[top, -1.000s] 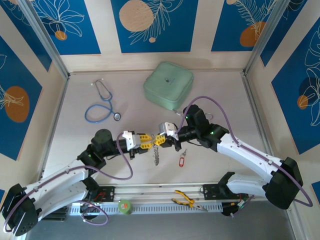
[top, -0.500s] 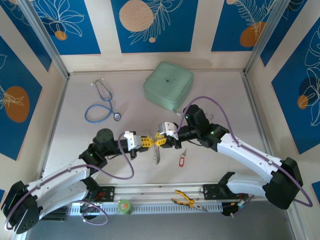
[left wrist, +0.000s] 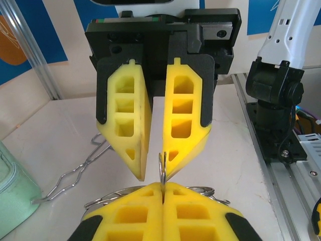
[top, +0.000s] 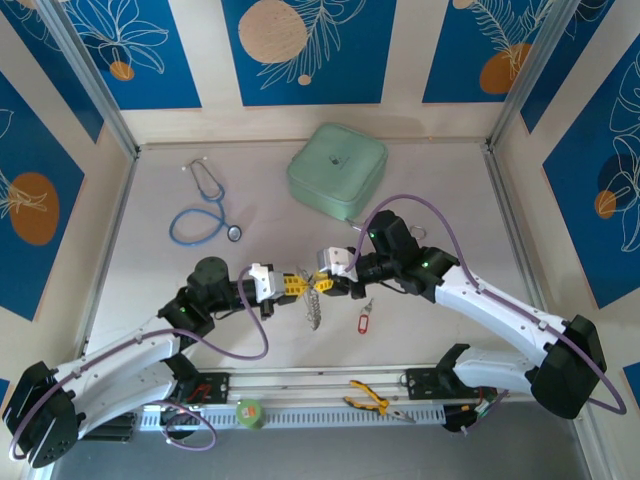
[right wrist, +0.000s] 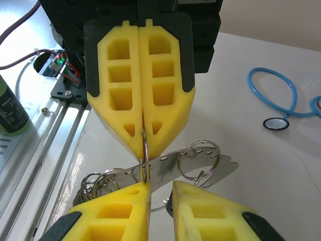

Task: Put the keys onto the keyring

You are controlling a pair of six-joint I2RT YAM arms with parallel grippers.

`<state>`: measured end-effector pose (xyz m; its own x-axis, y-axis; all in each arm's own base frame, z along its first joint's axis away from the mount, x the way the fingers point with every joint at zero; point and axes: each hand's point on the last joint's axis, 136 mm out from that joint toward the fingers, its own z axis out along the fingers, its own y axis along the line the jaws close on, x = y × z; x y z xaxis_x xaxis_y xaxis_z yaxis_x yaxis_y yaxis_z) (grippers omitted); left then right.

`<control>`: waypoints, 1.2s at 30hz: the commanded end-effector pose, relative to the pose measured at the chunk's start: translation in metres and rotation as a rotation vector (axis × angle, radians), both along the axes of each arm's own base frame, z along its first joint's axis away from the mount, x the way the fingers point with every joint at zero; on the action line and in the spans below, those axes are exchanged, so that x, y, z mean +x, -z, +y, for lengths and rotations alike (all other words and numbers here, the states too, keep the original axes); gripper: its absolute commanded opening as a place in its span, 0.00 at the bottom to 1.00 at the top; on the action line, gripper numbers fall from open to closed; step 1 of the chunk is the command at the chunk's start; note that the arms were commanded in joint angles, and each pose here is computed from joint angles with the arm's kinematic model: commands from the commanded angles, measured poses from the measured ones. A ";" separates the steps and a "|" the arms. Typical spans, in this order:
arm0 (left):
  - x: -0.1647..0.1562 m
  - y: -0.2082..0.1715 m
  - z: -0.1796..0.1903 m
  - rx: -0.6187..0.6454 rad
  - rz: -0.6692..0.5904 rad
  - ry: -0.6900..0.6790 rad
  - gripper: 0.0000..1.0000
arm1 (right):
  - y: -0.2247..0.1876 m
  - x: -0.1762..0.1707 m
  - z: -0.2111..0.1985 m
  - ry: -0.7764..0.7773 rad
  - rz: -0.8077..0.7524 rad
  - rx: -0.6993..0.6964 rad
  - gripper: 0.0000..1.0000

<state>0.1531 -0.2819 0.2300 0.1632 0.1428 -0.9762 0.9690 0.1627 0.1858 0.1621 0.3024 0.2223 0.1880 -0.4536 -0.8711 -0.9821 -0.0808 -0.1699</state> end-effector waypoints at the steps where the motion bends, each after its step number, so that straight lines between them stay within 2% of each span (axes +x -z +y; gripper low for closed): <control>1: 0.002 -0.015 -0.003 -0.016 -0.048 0.004 0.00 | -0.019 -0.009 0.000 -0.038 -0.014 0.045 0.19; 11: 0.003 -0.016 -0.004 -0.017 -0.050 0.007 0.00 | -0.019 -0.014 0.005 -0.073 0.019 0.062 0.19; 19: 0.004 -0.016 -0.003 -0.011 -0.054 -0.002 0.00 | -0.004 -0.008 -0.002 -0.036 0.002 -0.004 0.24; 22: 0.004 -0.015 -0.004 -0.010 -0.052 -0.001 0.00 | -0.006 -0.010 -0.001 -0.042 0.025 0.012 0.24; 28: 0.003 -0.016 -0.004 -0.014 -0.052 0.006 0.00 | -0.011 -0.013 0.009 -0.067 0.045 0.049 0.17; 33: 0.002 -0.018 -0.003 -0.019 -0.056 0.007 0.00 | -0.010 -0.013 0.012 -0.071 0.045 0.050 0.00; 36: 0.003 -0.018 -0.004 -0.019 -0.052 0.006 0.00 | -0.011 -0.014 0.012 -0.076 0.048 0.053 0.00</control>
